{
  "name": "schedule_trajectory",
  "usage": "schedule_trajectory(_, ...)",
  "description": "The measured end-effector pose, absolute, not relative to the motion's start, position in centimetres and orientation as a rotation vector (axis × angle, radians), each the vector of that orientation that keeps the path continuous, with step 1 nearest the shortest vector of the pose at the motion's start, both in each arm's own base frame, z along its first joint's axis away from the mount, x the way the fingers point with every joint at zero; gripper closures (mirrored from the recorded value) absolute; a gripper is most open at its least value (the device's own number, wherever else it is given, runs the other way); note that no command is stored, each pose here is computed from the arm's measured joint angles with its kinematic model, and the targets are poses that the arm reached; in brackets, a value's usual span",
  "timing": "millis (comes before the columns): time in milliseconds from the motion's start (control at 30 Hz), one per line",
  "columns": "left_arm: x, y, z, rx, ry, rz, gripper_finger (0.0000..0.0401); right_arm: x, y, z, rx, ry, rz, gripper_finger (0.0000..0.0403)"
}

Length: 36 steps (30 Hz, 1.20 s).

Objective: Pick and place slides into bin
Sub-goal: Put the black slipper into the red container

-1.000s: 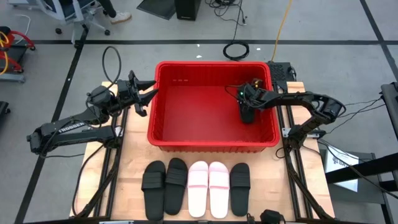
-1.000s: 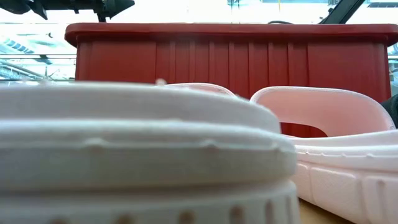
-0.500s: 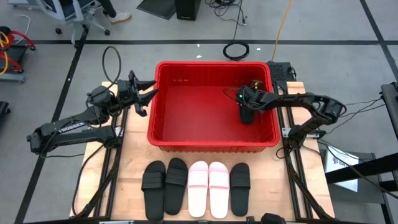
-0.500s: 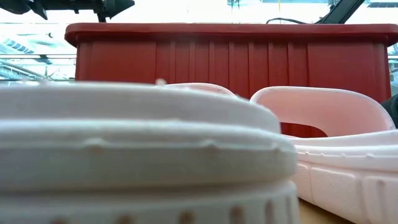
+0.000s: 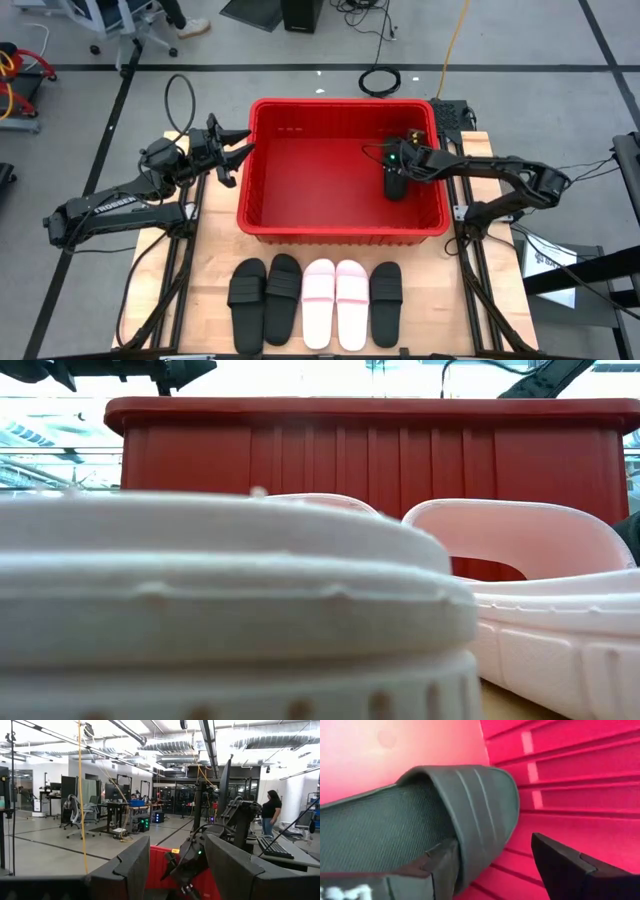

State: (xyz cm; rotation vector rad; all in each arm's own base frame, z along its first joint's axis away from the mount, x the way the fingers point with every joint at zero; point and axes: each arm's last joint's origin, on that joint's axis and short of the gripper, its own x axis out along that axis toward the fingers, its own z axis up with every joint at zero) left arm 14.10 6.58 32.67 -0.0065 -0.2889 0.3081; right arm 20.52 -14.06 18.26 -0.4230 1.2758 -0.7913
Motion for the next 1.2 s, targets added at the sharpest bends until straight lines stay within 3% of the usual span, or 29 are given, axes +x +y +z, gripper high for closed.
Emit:
schedule_trajectory(833, 14.1, 6.5, 32.6, -0.020, -0.282, 0.270, 0.0203, 20.5, -11.9, 21.2, -0.442, 1.101, -0.801, 0.0181)
schedule_trajectory(1200, 14.1, 6.5, 32.6, -0.008, -0.285, 0.272, 0.0203, 20.4, -9.5, 25.6, -0.417, 0.744, -0.841, 0.0186)
